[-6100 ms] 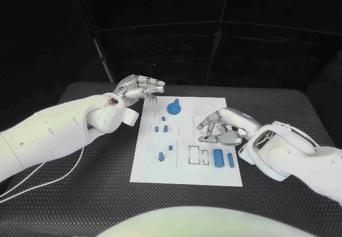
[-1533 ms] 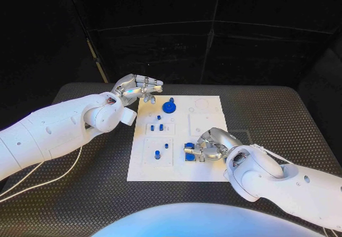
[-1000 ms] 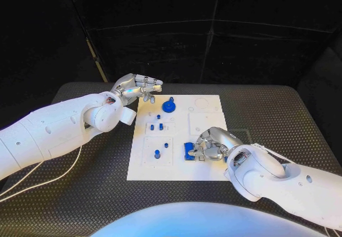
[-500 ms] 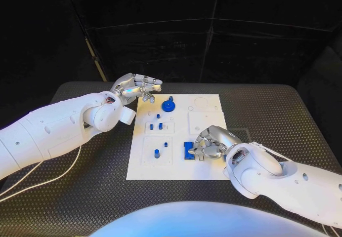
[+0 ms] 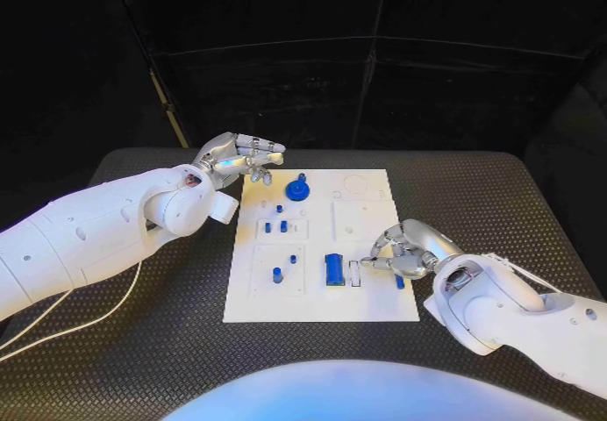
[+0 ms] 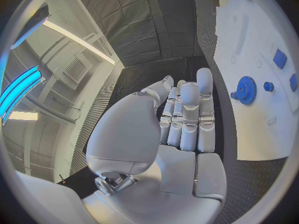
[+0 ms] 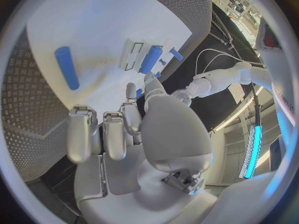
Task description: Assemble the parts on the task board
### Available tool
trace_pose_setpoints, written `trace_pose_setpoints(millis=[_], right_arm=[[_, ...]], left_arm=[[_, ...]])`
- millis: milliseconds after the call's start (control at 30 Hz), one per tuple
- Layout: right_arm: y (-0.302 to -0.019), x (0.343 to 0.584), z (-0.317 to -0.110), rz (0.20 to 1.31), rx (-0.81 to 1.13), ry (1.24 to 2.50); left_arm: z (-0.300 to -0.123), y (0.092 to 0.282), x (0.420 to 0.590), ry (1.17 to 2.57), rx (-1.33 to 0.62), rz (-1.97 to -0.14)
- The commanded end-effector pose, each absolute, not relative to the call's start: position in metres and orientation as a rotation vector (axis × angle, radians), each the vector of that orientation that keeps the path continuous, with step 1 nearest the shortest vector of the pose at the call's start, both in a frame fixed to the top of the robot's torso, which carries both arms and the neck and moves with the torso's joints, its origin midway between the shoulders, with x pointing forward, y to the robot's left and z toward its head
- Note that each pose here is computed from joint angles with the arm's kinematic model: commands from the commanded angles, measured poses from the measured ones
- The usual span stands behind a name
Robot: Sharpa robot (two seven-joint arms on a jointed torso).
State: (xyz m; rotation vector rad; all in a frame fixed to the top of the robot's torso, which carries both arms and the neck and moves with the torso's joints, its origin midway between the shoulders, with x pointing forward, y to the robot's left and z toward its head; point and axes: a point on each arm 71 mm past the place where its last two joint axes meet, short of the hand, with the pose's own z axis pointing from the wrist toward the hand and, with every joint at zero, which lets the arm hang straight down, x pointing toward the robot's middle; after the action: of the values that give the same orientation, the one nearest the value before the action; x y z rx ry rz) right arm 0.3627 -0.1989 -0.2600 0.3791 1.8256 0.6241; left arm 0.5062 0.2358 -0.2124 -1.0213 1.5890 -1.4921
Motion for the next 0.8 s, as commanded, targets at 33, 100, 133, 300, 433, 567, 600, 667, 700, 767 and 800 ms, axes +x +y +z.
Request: trace_pose_setpoints(millis=[33,100,133,300,433,567,600,667,700,767,800], right_arm=[[-0.208,0.360,-0.255,0.708,0.475,1.808],[-0.217,0.359,-0.254,0.696,0.478,1.817],[-0.220,0.358,-0.253,0.690,0.479,1.822],[-0.239,0.358,-0.256,0.606,0.455,1.867],[-0.248,0.360,-0.259,0.517,0.380,1.876],[-0.250,0.362,-0.264,0.440,0.320,1.897],[-0.250,0.363,-0.264,0.427,0.307,1.900],[-0.249,0.363,-0.265,0.406,0.282,1.906],[-0.249,0.363,-0.266,0.399,0.274,1.908],[-0.247,0.362,-0.267,0.377,0.244,1.913],[-0.247,0.362,-0.268,0.365,0.229,1.917]], left_arm=[[-0.211,0.236,0.506,1.585,-1.022,-1.500],[-0.211,0.236,0.506,1.585,-1.022,-1.499],[-0.211,0.236,0.506,1.585,-1.022,-1.500],[-0.211,0.234,0.506,1.585,-1.020,-1.503],[-0.211,0.233,0.506,1.584,-1.018,-1.506],[-0.211,0.234,0.505,1.583,-1.018,-1.506],[-0.210,0.234,0.505,1.584,-1.018,-1.506],[-0.210,0.234,0.505,1.584,-1.017,-1.507],[-0.210,0.234,0.505,1.584,-1.017,-1.507],[-0.210,0.234,0.505,1.583,-1.018,-1.506],[-0.210,0.235,0.505,1.583,-1.018,-1.506]])
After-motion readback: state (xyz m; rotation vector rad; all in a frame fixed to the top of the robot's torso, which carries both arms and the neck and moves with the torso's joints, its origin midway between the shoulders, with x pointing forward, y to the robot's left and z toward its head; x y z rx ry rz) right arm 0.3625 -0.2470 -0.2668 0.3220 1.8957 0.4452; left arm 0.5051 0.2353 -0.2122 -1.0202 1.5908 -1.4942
